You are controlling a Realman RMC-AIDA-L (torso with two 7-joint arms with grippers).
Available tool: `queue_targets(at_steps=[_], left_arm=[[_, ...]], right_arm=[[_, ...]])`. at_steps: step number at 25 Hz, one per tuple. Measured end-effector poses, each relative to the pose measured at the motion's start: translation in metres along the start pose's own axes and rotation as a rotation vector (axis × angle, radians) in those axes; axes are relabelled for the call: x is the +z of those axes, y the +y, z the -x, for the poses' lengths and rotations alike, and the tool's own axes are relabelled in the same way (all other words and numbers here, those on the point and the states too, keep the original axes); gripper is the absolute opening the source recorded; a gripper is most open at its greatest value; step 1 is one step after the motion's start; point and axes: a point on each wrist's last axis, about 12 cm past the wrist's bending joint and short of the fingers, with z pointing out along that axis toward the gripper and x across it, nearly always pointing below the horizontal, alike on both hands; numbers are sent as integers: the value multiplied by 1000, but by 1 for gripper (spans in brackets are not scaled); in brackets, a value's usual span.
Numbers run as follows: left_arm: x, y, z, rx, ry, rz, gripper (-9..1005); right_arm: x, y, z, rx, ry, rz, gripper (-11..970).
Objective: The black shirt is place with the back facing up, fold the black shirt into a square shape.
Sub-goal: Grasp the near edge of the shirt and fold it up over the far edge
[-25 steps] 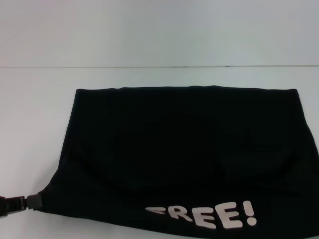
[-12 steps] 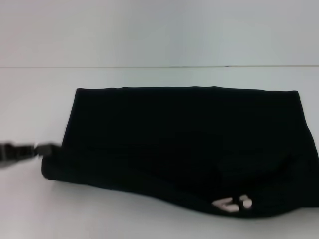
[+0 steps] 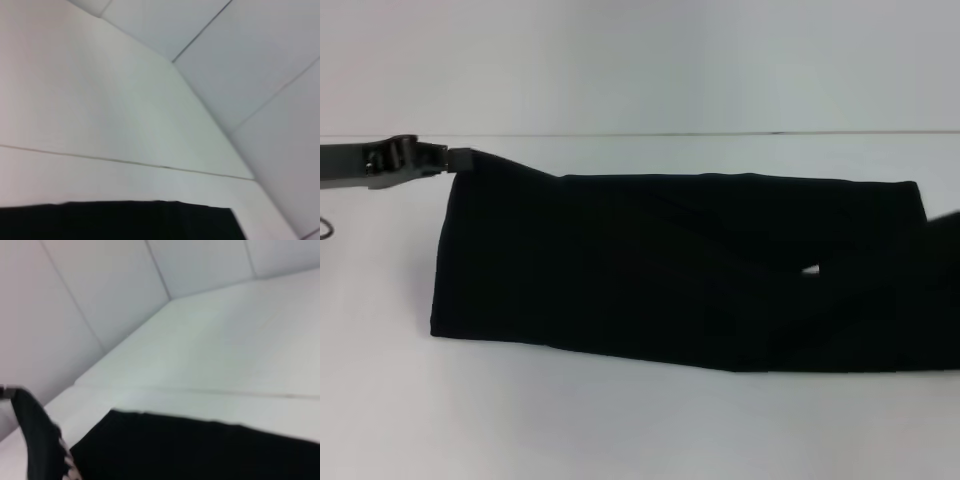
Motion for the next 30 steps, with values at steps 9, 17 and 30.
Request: queue_targets(at_steps=[9,17,30], left_arm=[[29,20,11,15,-59,203,115],[47,32,12,43,-101,334,122],[73,29,28,153,-151,444,132]], right_arm=[[42,-19,10,85,-65,-118,2],[91,-30,13,112,-14,-252,2],[115,-36,28,102,-22,-371,3]])
